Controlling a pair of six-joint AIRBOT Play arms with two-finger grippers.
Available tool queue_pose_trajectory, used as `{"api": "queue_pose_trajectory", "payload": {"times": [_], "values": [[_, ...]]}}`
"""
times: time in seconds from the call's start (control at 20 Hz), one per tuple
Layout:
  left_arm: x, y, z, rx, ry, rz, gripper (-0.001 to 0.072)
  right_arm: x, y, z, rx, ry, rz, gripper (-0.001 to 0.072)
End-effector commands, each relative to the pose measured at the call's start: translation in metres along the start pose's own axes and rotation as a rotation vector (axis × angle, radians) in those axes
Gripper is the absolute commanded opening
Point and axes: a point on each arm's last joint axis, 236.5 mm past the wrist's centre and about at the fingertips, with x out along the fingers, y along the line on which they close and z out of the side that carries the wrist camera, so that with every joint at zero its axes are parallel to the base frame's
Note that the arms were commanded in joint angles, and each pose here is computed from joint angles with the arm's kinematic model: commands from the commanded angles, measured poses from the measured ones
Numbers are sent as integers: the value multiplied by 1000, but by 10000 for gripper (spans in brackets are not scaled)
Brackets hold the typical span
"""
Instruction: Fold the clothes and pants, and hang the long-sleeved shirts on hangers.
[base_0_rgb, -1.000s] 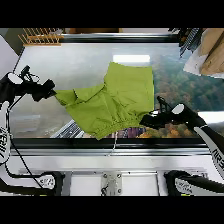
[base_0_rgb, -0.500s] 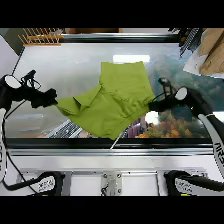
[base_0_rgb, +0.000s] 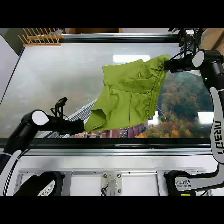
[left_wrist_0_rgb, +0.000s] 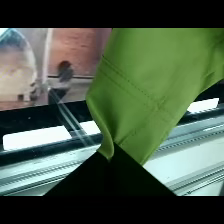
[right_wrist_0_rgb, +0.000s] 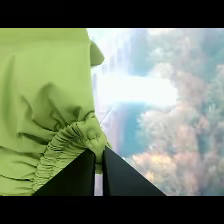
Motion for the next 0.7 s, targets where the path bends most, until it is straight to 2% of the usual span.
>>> {"api": "queue_pose_trajectory", "payload": {"times": [0.0, 0.05, 0.1, 0.15, 0.25, 0.35, 0.5, 0.65], "values": [[7, -29, 24, -14, -178, -73, 20, 15, 13, 5, 115, 0, 60, 67], [-4, -34, 47, -18, -263, -90, 268, 13, 16, 7, 125, -6, 73, 266], [-22, -37, 76, -30, -361, -108, 549, 8, 15, 10, 124, -15, 73, 503], [-47, -36, 105, -55, -460, -121, 584, 1, 14, 14, 125, -29, 71, 602], [-97, -17, 148, -122, -601, -115, 584, -20, 9, 19, 130, -41, 66, 589], [-128, 13, 159, -135, -627, -65, 584, -42, -2, 11, 141, -8, 53, 589], [-116, 43, 125, -83, -449, 18, 584, -58, -12, -30, 139, 100, 39, 589], [-67, 56, 80, -27, -239, 96, 584, -60, -8, -105, 124, 261, 45, 590]]}}
